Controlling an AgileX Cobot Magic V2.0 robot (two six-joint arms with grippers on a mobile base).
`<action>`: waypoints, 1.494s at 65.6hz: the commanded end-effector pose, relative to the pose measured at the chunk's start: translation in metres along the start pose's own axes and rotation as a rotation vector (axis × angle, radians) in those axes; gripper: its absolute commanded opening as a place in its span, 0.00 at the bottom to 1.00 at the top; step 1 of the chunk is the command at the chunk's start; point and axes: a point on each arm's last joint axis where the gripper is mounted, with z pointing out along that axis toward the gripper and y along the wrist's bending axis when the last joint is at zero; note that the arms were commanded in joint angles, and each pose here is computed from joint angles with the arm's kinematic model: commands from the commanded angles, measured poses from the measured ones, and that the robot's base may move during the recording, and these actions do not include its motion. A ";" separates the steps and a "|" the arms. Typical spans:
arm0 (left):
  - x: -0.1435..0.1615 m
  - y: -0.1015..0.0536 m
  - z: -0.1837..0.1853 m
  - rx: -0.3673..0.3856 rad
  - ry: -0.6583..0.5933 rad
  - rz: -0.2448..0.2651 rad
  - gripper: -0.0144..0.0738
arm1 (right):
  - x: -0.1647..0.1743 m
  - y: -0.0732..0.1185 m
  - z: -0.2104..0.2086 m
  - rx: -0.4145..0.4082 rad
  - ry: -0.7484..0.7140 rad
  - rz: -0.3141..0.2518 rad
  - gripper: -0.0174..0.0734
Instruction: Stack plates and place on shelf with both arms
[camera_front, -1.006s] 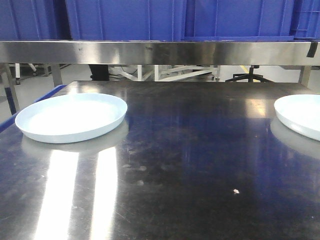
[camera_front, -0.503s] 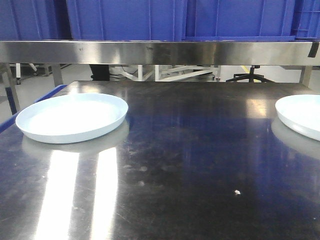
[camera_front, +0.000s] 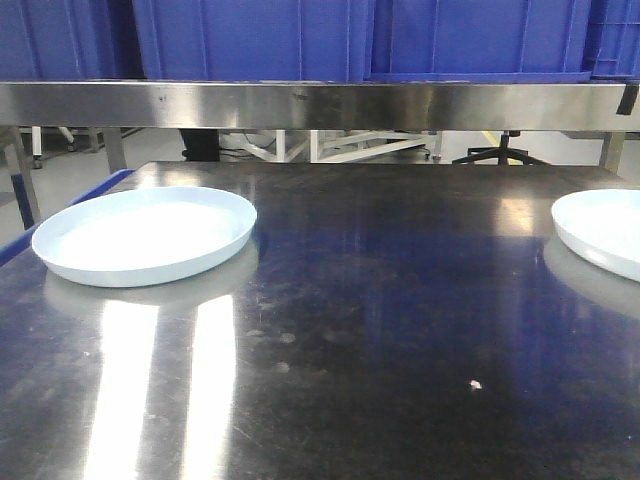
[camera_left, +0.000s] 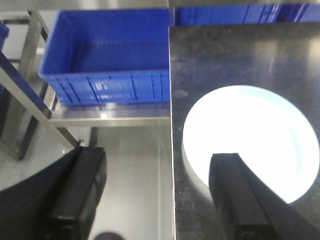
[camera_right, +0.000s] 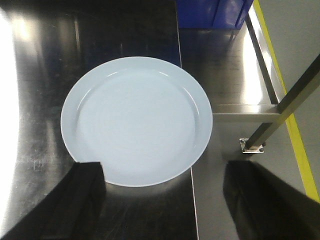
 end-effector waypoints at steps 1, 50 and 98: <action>-0.018 -0.004 0.009 0.029 -0.097 -0.017 0.76 | -0.020 0.001 -0.006 -0.010 -0.123 -0.017 0.84; 0.004 -0.021 0.153 0.074 0.067 -0.063 0.76 | -0.020 0.001 -0.006 -0.011 -0.125 -0.016 0.84; 0.030 -0.025 0.198 0.073 0.190 -0.071 0.76 | -0.020 0.001 -0.006 -0.011 -0.124 -0.017 0.84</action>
